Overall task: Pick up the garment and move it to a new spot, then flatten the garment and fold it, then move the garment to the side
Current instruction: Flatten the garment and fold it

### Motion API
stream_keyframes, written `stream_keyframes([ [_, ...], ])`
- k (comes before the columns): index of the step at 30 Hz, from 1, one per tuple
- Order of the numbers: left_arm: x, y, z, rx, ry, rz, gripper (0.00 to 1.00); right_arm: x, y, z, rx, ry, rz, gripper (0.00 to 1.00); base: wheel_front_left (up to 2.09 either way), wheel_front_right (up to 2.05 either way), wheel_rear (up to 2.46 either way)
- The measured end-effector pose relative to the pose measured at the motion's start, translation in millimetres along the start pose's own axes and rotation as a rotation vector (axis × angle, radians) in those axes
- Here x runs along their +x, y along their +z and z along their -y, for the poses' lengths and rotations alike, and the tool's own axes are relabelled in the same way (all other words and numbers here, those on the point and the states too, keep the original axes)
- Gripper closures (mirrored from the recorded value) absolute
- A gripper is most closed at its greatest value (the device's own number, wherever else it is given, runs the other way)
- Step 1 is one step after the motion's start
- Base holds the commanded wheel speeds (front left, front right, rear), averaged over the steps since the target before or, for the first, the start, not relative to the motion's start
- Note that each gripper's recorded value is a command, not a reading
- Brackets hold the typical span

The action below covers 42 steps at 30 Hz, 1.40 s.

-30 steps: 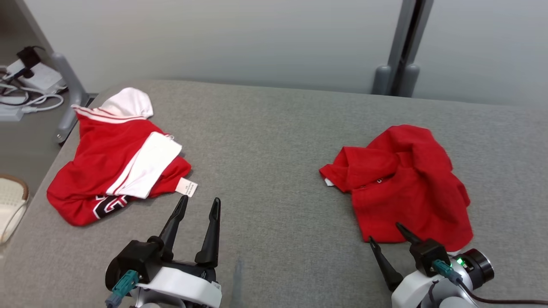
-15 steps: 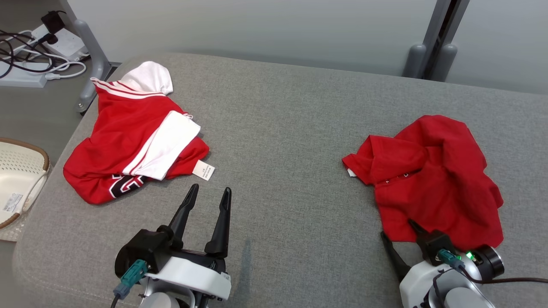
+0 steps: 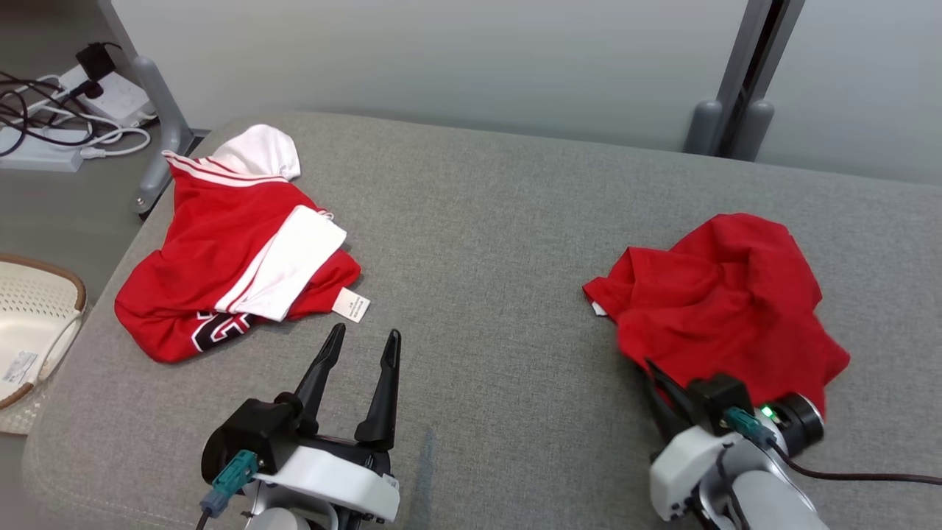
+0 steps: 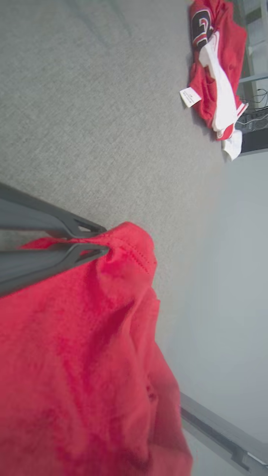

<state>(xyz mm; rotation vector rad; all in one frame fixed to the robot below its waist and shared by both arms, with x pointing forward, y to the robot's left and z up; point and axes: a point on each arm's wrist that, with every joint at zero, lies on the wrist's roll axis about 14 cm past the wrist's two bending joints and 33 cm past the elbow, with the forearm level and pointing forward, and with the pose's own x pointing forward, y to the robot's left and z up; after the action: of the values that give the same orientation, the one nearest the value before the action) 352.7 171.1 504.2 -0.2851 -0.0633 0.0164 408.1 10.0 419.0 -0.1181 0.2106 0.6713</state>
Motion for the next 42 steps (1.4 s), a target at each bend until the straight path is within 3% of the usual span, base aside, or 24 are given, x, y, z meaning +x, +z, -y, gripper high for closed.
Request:
stream_keyframes([
  [7,-9,6,6,-0.014,-0.015,0.021,0.00,11,83,-36,-0.031,0.113,0.217,1.00,0.00,0.00,0.00],
  [16,-18,12,11,-0.024,-0.024,0.042,0.00,2,217,-76,-0.025,0.256,0.552,1.00,0.00,0.00,0.00],
  [21,-20,12,7,-0.029,-0.010,0.046,0.00,-24,300,-34,0.053,0.161,0.795,1.00,0.00,0.00,0.00],
  [24,-19,13,7,-0.030,-0.009,0.048,0.00,-38,314,12,0.093,0.035,0.860,1.00,0.00,0.00,0.00],
  [28,-16,13,9,-0.031,-0.015,0.049,0.00,-45,268,79,0.140,-0.165,0.770,1.00,0.00,0.00,0.00],
  [33,-11,8,16,-0.032,-0.036,0.031,0.00,-62,151,147,0.221,-0.399,0.504,1.00,0.00,0.00,0.00],
  [37,-4,2,20,-0.030,-0.052,0.012,0.00,-92,63,176,0.279,-0.548,0.306,1.00,0.00,0.00,0.00],
  [42,6,-5,30,-0.026,-0.087,-0.007,0.00,-128,-5,184,0.325,-0.654,0.146,1.00,0.00,0.00,0.00],
])
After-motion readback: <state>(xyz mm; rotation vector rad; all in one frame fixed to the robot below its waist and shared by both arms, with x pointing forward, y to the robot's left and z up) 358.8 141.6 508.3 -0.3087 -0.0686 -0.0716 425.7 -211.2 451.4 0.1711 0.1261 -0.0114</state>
